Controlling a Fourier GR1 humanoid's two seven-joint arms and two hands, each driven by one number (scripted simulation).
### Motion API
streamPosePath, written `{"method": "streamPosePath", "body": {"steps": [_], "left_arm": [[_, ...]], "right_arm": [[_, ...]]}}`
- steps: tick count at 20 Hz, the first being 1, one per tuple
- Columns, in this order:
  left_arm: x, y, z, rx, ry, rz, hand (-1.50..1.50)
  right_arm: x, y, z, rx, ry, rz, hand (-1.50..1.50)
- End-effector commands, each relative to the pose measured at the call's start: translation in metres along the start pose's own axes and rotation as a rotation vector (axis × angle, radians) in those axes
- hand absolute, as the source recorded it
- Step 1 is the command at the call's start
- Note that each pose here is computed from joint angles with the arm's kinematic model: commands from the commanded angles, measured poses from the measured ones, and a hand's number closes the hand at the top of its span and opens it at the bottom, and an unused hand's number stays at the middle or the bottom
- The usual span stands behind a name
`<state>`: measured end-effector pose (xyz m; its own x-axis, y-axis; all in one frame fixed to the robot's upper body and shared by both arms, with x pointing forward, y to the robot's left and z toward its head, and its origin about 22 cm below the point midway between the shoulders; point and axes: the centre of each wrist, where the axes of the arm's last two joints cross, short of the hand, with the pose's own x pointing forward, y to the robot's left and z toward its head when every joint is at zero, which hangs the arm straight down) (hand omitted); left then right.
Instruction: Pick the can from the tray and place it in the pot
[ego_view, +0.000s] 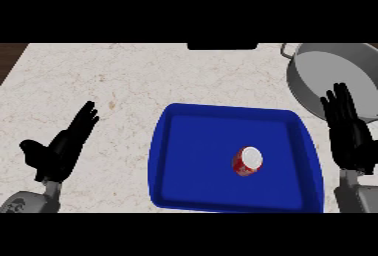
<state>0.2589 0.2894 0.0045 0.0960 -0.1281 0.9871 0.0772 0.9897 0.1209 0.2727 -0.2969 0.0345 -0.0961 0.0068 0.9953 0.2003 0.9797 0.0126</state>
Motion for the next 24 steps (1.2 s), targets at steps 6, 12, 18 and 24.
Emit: {"method": "streamPosePath", "body": {"steps": [6, 12, 18, 24], "left_arm": [[-0.011, -0.025, -0.001, -0.14, 0.121, -0.061, 0.0], [-0.025, -0.037, 0.003, -0.118, 0.186, -0.019, 0.0], [-0.027, -0.063, -0.004, -0.145, 0.191, -0.015, 0.0], [-0.011, -0.055, -0.008, -0.145, 0.184, -0.02, 0.0]], "right_arm": [[0.003, 0.081, 0.031, 0.643, 0.094, 0.289, 1.5], [0.022, 0.09, 0.061, 0.113, -0.505, 0.256, -1.5], [0.062, 0.078, 0.095, 0.21, -0.488, 0.337, -1.5], [0.1, 0.075, 0.104, 0.315, -0.15, 0.485, -1.5]]}}
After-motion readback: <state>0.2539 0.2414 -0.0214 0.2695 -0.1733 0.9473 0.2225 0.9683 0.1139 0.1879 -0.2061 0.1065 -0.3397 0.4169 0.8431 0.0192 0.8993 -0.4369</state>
